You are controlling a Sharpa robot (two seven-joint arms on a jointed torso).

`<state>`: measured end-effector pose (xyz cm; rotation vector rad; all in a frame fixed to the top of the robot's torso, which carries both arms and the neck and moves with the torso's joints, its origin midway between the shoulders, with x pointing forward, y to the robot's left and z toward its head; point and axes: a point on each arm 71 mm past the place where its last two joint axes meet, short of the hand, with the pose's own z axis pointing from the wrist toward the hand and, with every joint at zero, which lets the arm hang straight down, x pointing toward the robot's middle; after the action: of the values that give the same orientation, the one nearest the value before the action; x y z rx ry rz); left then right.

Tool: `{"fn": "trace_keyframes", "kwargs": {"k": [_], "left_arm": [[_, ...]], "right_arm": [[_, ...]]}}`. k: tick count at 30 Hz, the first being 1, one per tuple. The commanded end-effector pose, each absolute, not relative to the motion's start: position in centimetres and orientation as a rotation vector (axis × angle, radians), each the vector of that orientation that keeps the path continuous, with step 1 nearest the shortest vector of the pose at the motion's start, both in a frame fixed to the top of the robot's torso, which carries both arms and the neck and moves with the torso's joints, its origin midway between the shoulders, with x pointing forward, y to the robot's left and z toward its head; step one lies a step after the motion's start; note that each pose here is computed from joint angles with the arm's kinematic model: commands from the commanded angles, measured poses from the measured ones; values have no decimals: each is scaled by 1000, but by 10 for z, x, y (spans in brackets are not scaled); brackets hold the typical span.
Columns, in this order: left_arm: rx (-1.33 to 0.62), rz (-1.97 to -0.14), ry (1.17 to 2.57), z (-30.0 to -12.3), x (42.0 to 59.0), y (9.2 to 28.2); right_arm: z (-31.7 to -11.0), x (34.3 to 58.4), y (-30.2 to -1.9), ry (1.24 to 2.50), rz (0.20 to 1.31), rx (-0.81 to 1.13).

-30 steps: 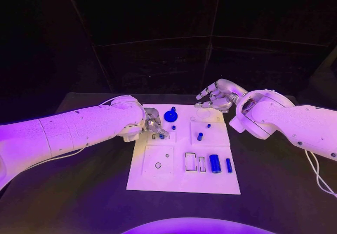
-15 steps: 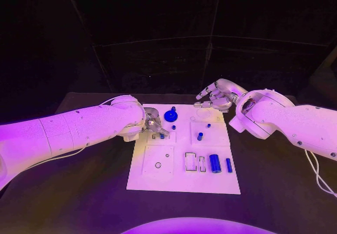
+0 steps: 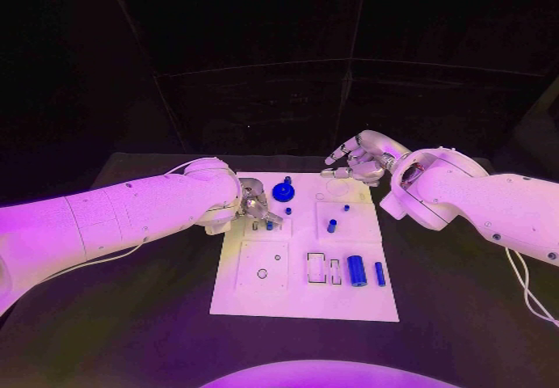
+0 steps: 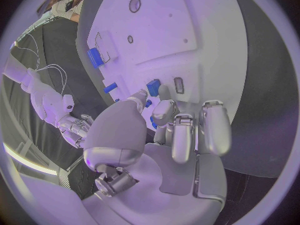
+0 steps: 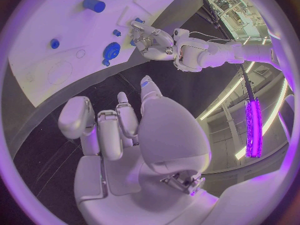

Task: Assemble the parts on the task board

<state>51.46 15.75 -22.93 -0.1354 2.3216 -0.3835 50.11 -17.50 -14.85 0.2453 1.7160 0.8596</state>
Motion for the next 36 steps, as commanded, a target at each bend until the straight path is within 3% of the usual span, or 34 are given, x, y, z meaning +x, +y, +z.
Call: {"fn": "trace_keyframes", "kwargs": {"k": [1,8,22,28,36], "left_arm": [[-138,-374,2313,-228,515,158],[-145,-382,2305,-225,512,162],[-186,-440,2206,-166,525,180],[-223,-400,2193,-147,546,196],[-260,-321,2220,-152,575,203]], "right_arm": [[-147,501,-174,1712,869,240],[-147,501,-175,1710,866,242],[-148,504,-178,1709,857,246],[-148,504,-178,1710,856,246],[-148,505,-175,1711,861,242]]}}
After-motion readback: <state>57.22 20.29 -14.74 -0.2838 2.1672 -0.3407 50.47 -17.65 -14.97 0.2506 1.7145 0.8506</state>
